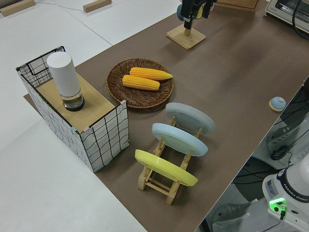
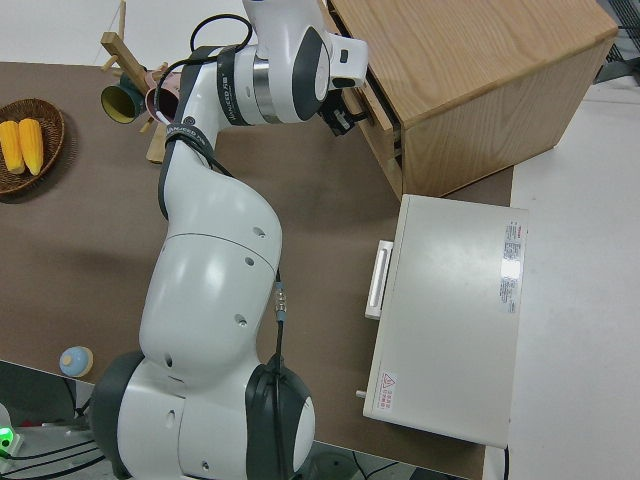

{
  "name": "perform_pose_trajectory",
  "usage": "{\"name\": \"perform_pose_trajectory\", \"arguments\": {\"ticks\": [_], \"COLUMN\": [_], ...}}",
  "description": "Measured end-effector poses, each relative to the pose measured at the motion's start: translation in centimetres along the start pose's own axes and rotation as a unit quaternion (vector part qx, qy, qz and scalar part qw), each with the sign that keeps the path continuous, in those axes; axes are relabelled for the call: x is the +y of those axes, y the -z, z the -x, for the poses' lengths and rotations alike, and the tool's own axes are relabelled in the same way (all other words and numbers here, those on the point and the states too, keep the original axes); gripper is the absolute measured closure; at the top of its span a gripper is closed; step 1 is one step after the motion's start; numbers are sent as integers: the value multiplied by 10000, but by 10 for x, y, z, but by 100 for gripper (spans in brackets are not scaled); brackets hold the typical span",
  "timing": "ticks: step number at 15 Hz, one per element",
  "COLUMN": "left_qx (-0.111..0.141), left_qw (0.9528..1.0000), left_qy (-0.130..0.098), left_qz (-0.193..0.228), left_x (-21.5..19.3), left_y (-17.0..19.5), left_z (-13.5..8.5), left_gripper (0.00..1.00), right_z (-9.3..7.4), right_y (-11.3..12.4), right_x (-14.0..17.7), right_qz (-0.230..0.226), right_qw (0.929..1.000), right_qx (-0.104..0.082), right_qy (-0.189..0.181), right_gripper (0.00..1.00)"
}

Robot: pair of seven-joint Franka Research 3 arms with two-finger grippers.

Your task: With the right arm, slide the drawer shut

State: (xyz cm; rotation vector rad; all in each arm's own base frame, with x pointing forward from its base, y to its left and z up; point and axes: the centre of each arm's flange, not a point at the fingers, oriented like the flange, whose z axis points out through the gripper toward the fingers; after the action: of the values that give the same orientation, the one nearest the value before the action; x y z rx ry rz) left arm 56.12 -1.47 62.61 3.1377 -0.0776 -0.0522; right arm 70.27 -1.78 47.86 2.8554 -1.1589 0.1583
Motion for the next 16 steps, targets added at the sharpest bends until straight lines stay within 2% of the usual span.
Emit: {"name": "perform_pose_trajectory", "arguments": {"ticks": [6,16], "left_qx": [0,0], "left_qw": [10000,10000], "left_qy": [0,0], "left_qz": [0,0], "left_x": [0,0], "left_y": [0,0], "left_z": [0,0], "left_gripper": [0,0], "right_z": [-12,-11], "right_y": [-2,-3], "right_x": [7,5], "right_qz": [-32,-59], "right_qw": [9999,9998], "right_qx": [17,-7], "right_qy": [102,209], "right_gripper": [99,99]}}
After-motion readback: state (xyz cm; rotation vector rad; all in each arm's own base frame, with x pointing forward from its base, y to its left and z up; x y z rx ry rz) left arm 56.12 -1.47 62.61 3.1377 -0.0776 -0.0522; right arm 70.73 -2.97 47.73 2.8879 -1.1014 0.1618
